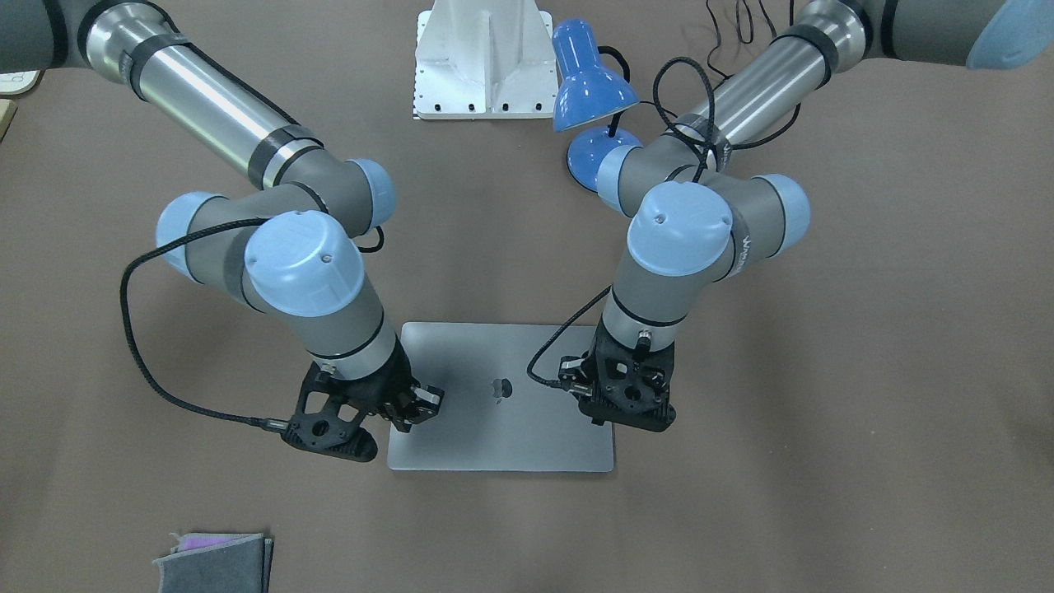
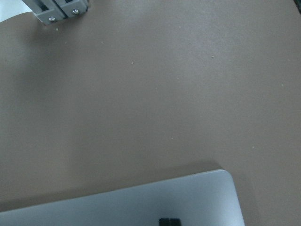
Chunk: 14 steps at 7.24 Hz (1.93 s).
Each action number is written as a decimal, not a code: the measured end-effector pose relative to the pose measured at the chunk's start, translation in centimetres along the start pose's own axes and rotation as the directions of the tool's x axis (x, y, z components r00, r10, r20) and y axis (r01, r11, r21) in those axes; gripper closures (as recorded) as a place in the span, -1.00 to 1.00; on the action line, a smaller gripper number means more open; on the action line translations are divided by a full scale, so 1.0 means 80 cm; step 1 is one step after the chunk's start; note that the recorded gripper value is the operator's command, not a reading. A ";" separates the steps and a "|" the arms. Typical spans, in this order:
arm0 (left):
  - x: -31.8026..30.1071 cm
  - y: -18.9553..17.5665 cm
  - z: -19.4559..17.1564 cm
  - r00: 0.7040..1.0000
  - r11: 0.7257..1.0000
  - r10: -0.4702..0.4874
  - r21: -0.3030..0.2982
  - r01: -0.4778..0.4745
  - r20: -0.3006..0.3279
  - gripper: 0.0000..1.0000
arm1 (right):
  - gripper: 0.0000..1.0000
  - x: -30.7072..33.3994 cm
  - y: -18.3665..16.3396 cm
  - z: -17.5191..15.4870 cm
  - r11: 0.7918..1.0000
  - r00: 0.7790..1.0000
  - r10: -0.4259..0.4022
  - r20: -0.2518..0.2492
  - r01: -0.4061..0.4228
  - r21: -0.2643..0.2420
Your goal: Close laptop
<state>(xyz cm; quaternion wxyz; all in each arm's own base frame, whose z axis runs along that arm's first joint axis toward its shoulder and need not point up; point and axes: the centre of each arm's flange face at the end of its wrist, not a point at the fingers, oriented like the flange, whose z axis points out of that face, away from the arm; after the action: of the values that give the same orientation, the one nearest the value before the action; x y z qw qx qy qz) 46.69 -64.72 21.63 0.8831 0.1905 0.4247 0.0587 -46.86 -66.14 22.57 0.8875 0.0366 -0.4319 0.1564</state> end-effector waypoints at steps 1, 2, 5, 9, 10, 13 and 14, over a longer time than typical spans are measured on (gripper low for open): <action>-0.018 0.011 -0.035 1.000 0.999 -0.015 -0.029 0.014 -0.023 -0.96 | -1.00 0.031 0.003 -0.025 0.999 0.999 -0.043 -0.026 0.043 -0.003; -0.042 0.020 -0.082 0.999 0.998 -0.019 -0.067 0.017 -0.033 -0.96 | -1.00 0.078 0.016 -0.055 0.994 0.993 -0.106 -0.048 0.106 -0.006; -0.159 0.060 -0.229 0.997 0.988 0.072 -0.137 -0.067 0.029 -0.96 | -1.00 0.281 0.053 -0.146 0.955 0.951 -0.297 -0.083 0.296 -0.017; -0.488 0.158 -0.317 0.987 0.958 0.158 -0.246 -0.149 0.016 -0.97 | -1.00 0.643 0.046 -0.242 0.860 0.853 -0.505 -0.135 0.485 -0.158; -0.555 0.195 -0.313 0.991 0.952 0.130 -0.282 -0.118 0.025 -0.97 | -1.00 0.726 0.054 -0.251 0.850 0.844 -0.518 -0.140 0.491 -0.188; -0.675 0.294 -0.301 0.998 0.939 -0.012 -0.343 0.032 0.060 -0.97 | -1.00 0.901 0.100 -0.246 0.866 0.867 -0.471 -0.161 0.420 -0.273; -0.693 0.312 -0.300 0.996 0.934 -0.046 -0.350 0.068 0.070 -0.97 | -1.00 0.922 0.108 -0.242 0.872 0.875 -0.454 -0.165 0.399 -0.284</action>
<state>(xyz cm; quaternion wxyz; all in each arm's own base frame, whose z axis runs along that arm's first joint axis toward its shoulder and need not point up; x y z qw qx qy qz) -5.48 -49.57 58.02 0.9168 0.0187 0.3855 0.1024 7.69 -35.91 67.27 0.9410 0.0054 -0.3248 -0.0951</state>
